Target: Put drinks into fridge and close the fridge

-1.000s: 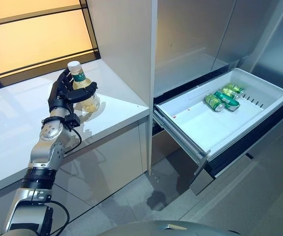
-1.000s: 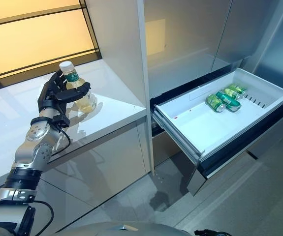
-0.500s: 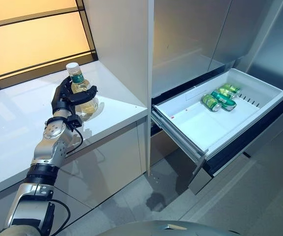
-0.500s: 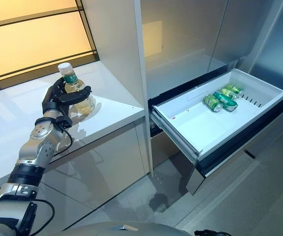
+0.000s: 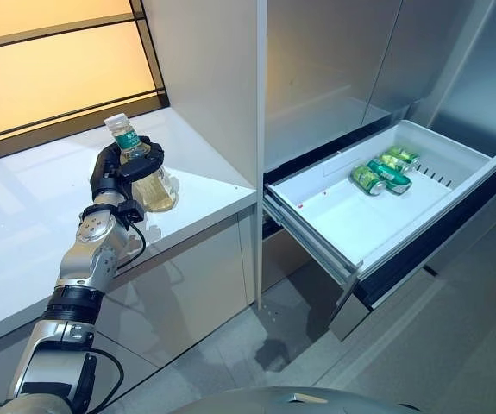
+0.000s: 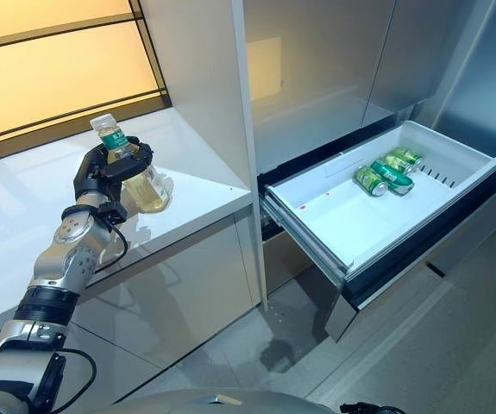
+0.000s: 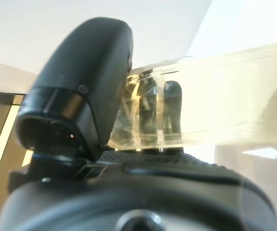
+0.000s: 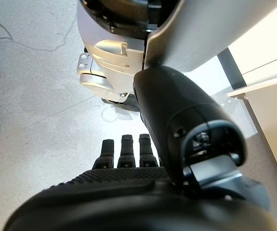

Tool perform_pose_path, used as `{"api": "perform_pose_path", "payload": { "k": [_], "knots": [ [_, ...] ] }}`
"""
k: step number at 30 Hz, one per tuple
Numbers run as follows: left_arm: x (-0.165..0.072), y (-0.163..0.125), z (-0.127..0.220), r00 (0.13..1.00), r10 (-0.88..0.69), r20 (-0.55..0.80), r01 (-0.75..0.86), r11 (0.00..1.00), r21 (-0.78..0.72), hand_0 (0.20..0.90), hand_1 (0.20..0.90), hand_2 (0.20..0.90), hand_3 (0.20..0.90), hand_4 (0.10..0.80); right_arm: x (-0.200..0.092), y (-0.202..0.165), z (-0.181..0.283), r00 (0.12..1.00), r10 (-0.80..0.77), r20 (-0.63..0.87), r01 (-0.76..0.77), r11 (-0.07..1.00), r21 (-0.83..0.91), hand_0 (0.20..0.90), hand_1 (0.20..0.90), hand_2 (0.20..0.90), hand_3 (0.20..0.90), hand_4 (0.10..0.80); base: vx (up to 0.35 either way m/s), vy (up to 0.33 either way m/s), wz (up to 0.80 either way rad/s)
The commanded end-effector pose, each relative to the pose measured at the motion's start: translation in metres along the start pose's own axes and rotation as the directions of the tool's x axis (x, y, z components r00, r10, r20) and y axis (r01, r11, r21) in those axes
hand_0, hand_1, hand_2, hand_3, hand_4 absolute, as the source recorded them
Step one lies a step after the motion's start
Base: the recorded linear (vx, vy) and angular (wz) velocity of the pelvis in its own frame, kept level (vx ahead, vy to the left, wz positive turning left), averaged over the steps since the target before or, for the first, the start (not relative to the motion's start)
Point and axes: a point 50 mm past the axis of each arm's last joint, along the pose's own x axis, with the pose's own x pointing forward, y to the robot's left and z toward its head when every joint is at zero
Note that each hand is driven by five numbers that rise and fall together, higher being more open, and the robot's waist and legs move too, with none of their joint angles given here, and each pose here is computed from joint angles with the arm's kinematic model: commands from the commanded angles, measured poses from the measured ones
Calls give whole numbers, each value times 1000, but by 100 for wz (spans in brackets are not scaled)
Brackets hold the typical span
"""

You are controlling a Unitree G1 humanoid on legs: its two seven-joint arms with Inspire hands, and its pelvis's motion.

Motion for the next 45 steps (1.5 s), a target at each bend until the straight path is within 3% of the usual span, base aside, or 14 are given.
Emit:
{"api": "perform_pose_path", "payload": {
  "k": [1,11,23,32,38,43,45],
  "knots": [
    [18,-20,94,924,-45,381,58,998,-23,300,300,300,200,100,2,14,9,997,79,9,-78,995,-65,900,900,900,900,800,0,0,0],
    [8,-28,108,883,-110,456,113,993,21,300,300,300,200,100,-1,17,29,989,126,77,-95,941,-325,900,900,900,900,800,0,0,0],
    [-18,-61,133,762,-281,583,280,955,95,300,300,300,200,100,-26,45,110,910,291,293,-10,726,-688,900,900,900,900,800,-22,4,4],
    [-42,-88,146,630,-407,662,465,880,99,300,300,300,200,100,-78,70,185,701,443,559,142,681,-718,900,900,900,900,800,-52,16,4],
    [-50,-91,165,547,-435,715,523,845,114,300,300,300,200,100,-75,89,175,585,510,631,190,670,-717,900,900,900,900,800,-55,46,4],
    [-63,-91,174,494,-442,749,529,836,144,300,300,300,200,100,-135,112,195,445,660,605,208,581,-787,900,900,900,900,800,-58,1,8],
    [-65,-91,173,485,-445,753,540,830,143,300,300,300,200,100,-144,115,198,417,686,596,204,569,-797,900,900,900,900,800,-38,2,2]
  ]
}}
